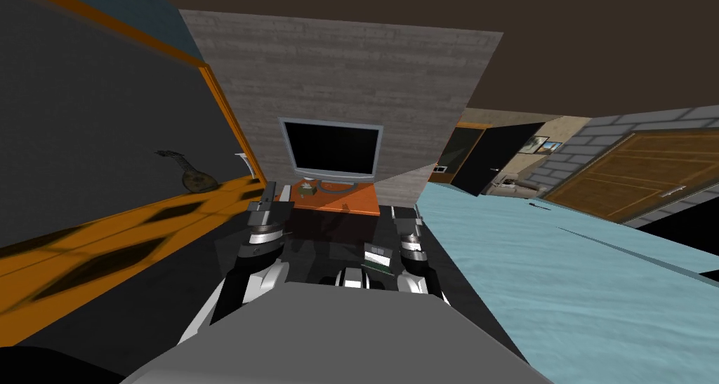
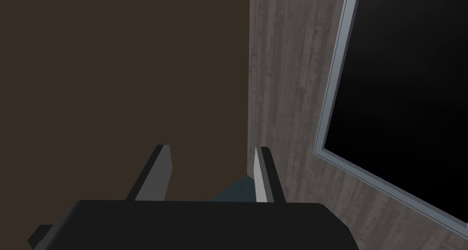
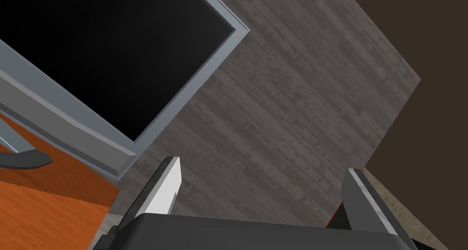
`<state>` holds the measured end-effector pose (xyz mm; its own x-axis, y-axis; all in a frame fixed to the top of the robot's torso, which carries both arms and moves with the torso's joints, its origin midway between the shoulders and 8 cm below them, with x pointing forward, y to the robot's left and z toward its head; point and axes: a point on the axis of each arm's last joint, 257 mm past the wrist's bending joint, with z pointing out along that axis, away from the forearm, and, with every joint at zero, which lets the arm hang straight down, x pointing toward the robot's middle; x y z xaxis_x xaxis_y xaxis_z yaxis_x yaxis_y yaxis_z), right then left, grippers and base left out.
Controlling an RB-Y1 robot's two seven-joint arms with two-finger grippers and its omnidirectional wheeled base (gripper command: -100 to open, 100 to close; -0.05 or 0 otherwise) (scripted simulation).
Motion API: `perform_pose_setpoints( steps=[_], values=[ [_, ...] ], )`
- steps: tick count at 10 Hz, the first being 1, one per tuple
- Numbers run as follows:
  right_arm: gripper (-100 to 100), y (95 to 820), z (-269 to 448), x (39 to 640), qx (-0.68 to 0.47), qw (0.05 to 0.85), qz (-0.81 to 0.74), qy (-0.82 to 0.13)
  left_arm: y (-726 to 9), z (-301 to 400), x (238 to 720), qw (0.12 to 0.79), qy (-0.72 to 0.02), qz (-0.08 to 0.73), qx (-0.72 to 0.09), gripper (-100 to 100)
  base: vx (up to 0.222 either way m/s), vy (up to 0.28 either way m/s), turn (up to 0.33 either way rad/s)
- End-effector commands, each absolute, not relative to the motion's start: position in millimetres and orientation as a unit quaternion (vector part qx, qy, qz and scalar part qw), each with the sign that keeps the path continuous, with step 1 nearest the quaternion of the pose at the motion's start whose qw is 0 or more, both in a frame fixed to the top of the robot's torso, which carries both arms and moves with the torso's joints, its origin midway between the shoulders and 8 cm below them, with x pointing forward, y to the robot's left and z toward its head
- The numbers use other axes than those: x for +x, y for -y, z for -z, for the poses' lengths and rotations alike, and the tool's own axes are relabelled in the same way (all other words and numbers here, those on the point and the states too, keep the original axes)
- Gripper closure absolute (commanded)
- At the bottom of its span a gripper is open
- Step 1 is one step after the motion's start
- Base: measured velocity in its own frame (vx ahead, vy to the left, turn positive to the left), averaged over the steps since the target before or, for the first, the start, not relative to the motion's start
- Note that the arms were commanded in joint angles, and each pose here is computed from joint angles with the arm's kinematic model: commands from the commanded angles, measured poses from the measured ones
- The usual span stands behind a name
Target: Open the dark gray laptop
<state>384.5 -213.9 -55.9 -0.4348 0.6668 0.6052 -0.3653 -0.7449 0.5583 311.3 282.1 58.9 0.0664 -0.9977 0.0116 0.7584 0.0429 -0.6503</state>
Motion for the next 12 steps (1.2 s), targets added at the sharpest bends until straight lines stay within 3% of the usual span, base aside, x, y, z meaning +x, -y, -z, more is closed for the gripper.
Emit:
perform_pose_setpoints(
  steps=[1, 12],
  values=[
    [-100, 204.8, 70.8, 392.3, 0.456, 0.255, -0.838, -0.156, -282.1, -58.9, 311.3, 0.684, -0.233, 0.642, -0.257, 0, -0.03, -0.013, 0.053],
    [-100, 168.2, 131.7, 413.4, 0.542, 0.046, -0.836, -0.067, -282.1, -58.9, 311.3, 0.684, -0.233, 0.642, -0.257, 0, -0.034, -0.011, 0.037]
  ],
)
